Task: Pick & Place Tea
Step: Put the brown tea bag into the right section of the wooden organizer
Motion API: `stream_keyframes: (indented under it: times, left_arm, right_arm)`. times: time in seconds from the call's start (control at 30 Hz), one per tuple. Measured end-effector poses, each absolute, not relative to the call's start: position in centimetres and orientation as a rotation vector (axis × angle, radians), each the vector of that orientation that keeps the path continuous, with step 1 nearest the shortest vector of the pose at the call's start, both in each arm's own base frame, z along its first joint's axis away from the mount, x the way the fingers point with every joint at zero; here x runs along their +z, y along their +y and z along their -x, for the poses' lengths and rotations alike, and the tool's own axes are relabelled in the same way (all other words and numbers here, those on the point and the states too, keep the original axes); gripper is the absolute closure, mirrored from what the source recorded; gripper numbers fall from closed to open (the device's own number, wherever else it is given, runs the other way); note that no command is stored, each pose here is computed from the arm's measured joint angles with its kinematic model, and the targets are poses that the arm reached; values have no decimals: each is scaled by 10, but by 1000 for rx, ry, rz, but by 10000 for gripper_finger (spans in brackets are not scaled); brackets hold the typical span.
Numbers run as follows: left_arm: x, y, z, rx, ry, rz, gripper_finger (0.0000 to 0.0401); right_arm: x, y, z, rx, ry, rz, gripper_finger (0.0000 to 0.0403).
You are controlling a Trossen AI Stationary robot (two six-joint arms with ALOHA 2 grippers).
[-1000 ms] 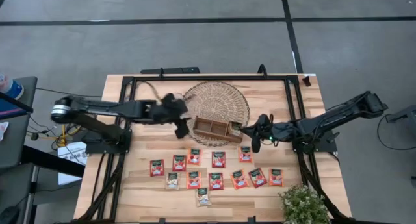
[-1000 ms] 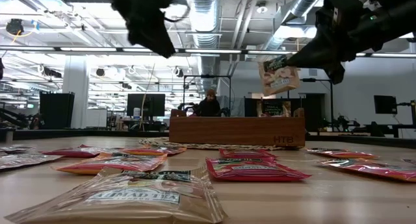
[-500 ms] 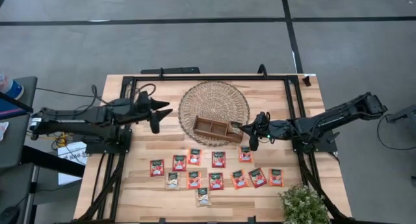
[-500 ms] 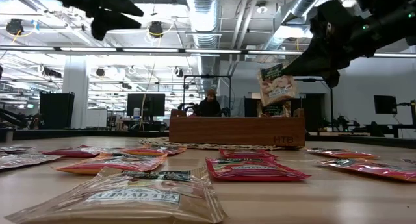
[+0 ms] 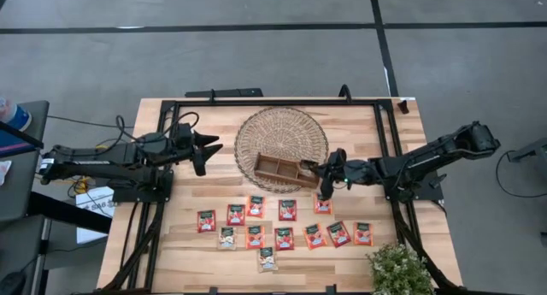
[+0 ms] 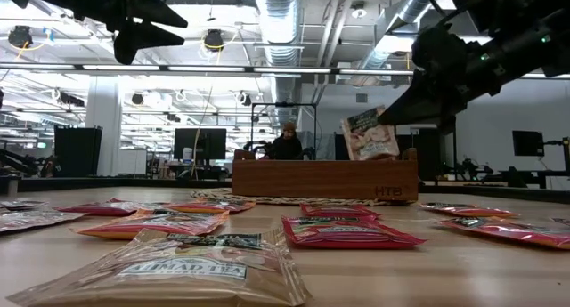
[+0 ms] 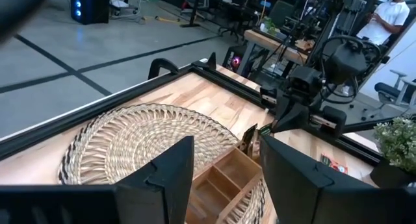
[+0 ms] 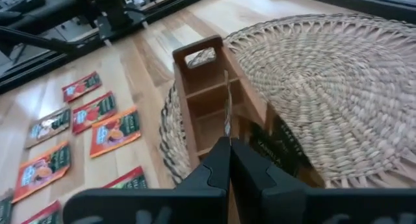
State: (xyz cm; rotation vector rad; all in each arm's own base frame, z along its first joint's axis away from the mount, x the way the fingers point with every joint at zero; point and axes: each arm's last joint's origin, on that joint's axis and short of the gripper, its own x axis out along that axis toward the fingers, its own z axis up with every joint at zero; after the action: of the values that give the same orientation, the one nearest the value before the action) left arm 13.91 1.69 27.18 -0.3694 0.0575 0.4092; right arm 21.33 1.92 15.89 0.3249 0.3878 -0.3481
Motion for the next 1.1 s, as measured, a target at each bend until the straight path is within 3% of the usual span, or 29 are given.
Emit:
stream_keyframes:
  times: [0.87, 1.1]
  left_arm:
    - [269, 17, -139, 416, 84, 394, 234]
    - [269, 17, -139, 416, 82, 403, 234]
  right_arm:
    - [152, 15, -210, -411, 446, -342, 402]
    - [153, 15, -210, -402, 445, -347, 366]
